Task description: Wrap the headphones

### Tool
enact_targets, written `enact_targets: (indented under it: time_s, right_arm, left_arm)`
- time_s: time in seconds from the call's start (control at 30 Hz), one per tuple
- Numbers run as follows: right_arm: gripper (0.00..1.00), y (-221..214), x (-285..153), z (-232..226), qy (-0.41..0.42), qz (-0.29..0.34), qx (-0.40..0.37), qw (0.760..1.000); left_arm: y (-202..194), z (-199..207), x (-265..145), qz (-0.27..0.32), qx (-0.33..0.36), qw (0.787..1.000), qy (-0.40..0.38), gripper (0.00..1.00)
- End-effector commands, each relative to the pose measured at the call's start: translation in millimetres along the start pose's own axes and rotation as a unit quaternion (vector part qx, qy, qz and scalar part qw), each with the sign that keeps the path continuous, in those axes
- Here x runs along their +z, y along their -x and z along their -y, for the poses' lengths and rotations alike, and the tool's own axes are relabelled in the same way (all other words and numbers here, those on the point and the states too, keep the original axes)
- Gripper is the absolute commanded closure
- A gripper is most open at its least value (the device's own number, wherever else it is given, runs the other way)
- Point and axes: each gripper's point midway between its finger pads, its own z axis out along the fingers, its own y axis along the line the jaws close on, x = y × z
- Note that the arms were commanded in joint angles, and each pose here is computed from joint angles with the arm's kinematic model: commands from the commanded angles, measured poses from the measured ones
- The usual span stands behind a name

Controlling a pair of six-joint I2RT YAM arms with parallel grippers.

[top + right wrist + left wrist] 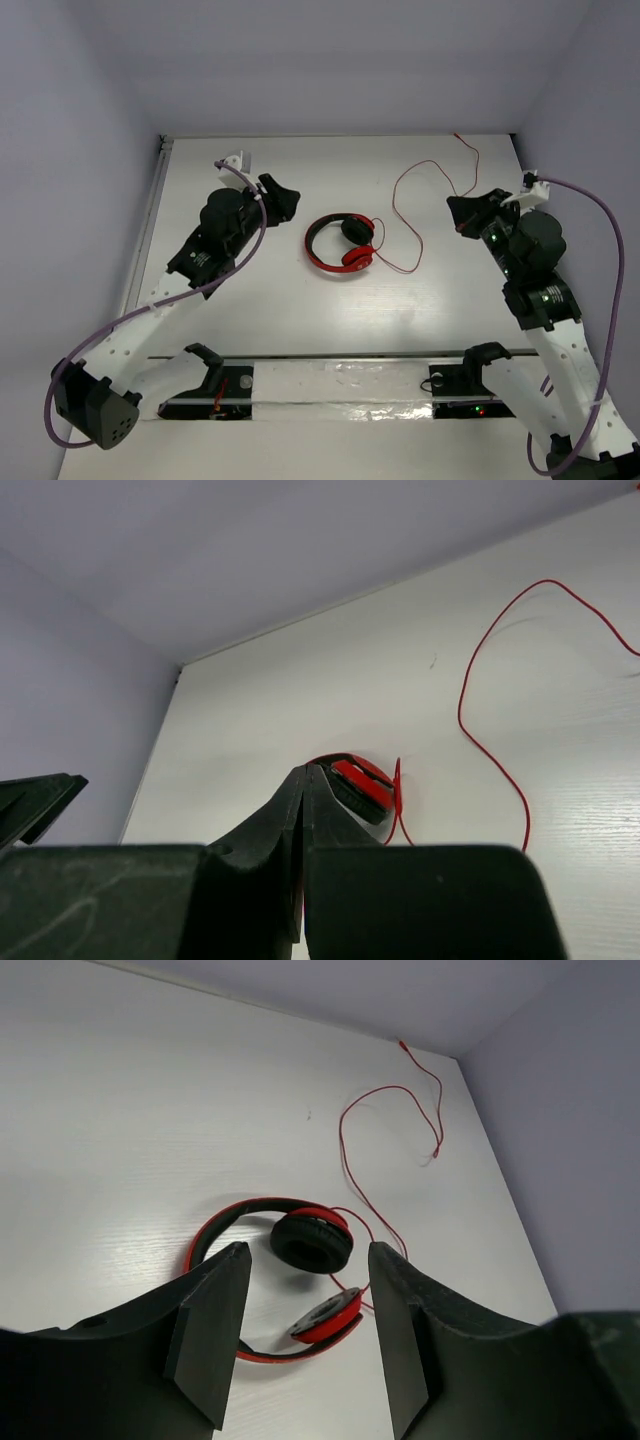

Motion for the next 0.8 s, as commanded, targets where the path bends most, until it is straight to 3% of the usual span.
enact_targets:
  time_s: [0.0, 0.1, 0.13, 0.2, 0.23, 0.27, 0.6, 0.77]
  right_arm:
    - [1.0, 7.4, -1.3, -12.9, 0.029, 0.008, 0.002, 1.0]
    - [0.99, 5.2, -1.0, -14.3, 0.035, 0.004, 0.001, 0.999]
    - [1.0, 4.0, -0.7, -15.9, 0.04, 0.0, -0.001, 0.999]
    - [1.0, 2.0, 0.8, -19.6, 0.049, -0.007, -0.002, 0.999]
    - [1.0, -1.8, 3.3, -22.7, 0.058, -0.018, -0.001, 0.998]
    - [1.0, -3.0, 4.6, -24.8, 0.064, -0.022, 0.0, 0.998]
    - [1.0, -28.9, 40.3, -30.4, 0.052, -0.068, -0.001, 0.996]
    - [1.0, -36.0, 46.0, -29.6, 0.042, -0.072, -0.008, 0.996]
  left_arm:
    - [4.9, -5.8, 5.6, 0.018, -0.002, 1.0, 0.017, 0.53]
    - [-6.7, -15.7, 7.6, 0.003, -0.013, 0.999, 0.036, 0.6]
    - [-10.4, -21.1, 7.6, 0.0, -0.017, 0.999, 0.048, 0.73]
    - [-14.2, -35.7, 6.7, 0.003, -0.025, 0.996, 0.083, 0.84]
    - [-20.3, -42.4, 7.9, -0.004, -0.031, 0.995, 0.099, 0.98]
    - [-24.4, -50.4, 7.6, -0.009, -0.028, 0.993, 0.118, 1.0]
    - [-88.0, -92.2, 15.3, -0.071, 0.01, 0.974, 0.214, 1.0]
    - [-121.5, -103.3, 29.5, -0.111, 0.043, 0.961, 0.249, 0.61]
